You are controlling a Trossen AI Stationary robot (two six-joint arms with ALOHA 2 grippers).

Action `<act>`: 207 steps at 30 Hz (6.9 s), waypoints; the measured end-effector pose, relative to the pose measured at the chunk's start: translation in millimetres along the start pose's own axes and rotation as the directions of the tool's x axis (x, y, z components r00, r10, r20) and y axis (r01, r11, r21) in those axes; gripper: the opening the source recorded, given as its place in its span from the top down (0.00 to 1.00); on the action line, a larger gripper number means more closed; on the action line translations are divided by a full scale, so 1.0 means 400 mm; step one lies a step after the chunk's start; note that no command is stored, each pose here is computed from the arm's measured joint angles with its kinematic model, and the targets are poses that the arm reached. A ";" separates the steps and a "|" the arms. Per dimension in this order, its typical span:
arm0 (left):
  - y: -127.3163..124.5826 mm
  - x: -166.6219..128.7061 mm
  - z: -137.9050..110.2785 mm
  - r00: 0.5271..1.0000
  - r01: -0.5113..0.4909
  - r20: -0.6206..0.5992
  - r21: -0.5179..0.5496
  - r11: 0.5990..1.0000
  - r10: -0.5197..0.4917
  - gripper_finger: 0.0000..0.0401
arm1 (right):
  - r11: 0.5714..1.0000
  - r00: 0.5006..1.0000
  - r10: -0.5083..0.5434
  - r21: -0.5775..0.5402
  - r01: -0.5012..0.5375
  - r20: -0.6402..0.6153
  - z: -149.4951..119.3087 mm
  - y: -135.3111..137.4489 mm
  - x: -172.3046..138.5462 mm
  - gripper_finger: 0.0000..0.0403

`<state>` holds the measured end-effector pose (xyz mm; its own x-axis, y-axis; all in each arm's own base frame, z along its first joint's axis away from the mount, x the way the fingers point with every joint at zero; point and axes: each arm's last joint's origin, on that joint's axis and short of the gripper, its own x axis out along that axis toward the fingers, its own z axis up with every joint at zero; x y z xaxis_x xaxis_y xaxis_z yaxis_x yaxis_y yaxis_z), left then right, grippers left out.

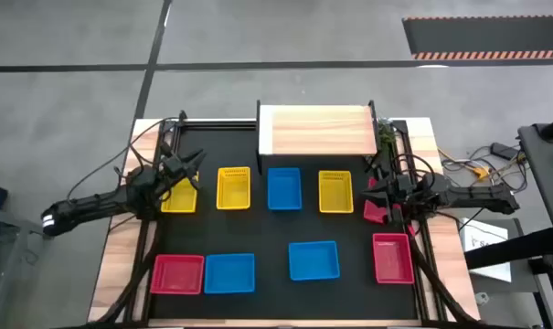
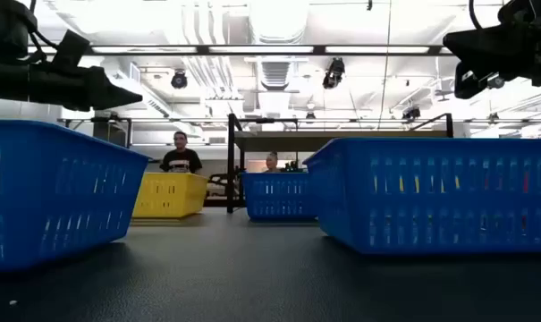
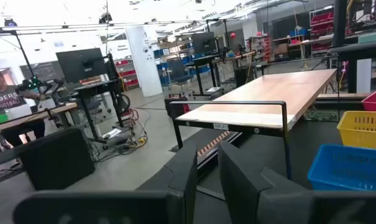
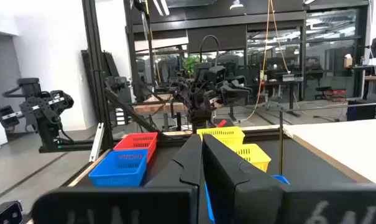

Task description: Stack baskets on shelf by color

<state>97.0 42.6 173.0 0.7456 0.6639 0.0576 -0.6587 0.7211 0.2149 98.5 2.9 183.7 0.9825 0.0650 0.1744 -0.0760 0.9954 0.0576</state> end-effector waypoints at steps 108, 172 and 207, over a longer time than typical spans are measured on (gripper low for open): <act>0.000 0.000 0.000 1.000 0.000 0.000 0.000 1.000 0.000 0.88 | 0.991 0.969 -0.131 -0.001 0.134 0.209 0.043 -0.010 0.052 0.98; 0.018 -0.041 0.140 0.746 0.611 0.631 -0.519 0.598 -0.213 0.88 | 0.913 0.689 -0.185 -0.381 -0.143 -0.701 0.089 0.124 0.636 0.97; 0.032 -0.056 0.159 0.697 0.607 0.703 -0.471 0.640 -0.143 0.88 | 0.945 0.247 -0.307 -0.325 -0.035 -0.919 -0.139 0.024 0.761 0.61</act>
<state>78.1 24.4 236.6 0.6847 0.2201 0.6948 -0.0169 0.9578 -0.2868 406.5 36.1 182.6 0.4222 -0.2255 -0.8780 -0.0506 0.9612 -0.2712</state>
